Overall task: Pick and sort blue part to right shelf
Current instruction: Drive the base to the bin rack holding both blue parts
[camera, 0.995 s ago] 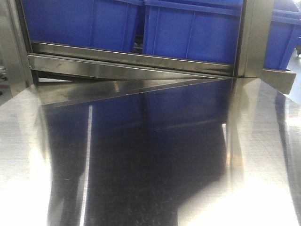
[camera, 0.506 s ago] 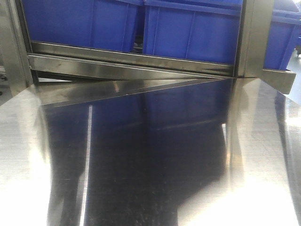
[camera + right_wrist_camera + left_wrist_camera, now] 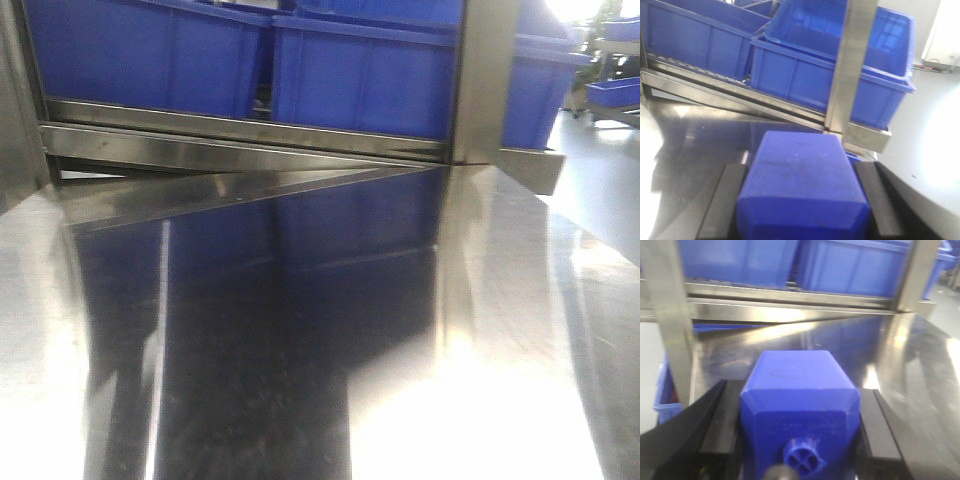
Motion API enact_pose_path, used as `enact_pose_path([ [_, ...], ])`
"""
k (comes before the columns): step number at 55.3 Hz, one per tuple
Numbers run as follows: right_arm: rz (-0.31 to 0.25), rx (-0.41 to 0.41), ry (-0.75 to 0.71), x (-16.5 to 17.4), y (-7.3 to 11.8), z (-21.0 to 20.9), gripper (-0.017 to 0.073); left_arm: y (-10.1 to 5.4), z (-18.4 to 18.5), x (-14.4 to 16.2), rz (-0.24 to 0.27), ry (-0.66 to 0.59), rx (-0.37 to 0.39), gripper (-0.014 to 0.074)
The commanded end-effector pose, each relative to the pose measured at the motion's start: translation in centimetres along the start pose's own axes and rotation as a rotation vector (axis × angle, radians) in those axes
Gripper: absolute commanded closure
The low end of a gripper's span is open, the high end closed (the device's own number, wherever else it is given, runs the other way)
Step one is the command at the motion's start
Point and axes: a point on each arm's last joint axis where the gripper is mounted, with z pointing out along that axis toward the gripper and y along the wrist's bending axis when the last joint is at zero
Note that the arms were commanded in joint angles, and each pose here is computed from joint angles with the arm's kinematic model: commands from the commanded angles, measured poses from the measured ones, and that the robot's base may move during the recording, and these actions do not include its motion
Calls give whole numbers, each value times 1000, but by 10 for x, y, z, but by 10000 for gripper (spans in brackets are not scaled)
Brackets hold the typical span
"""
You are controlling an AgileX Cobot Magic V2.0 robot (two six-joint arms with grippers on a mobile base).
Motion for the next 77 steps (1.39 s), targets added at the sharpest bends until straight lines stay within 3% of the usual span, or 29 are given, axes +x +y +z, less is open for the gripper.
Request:
enact_pose_path([
  [1, -25, -4, -110, -17, 0, -2, 374, -2, -3, -18, -7, -122, 13, 344],
  [77, -24, -6, -113, -17, 0, -3, 374, -2, -3, -18, -7, -122, 16, 344],
])
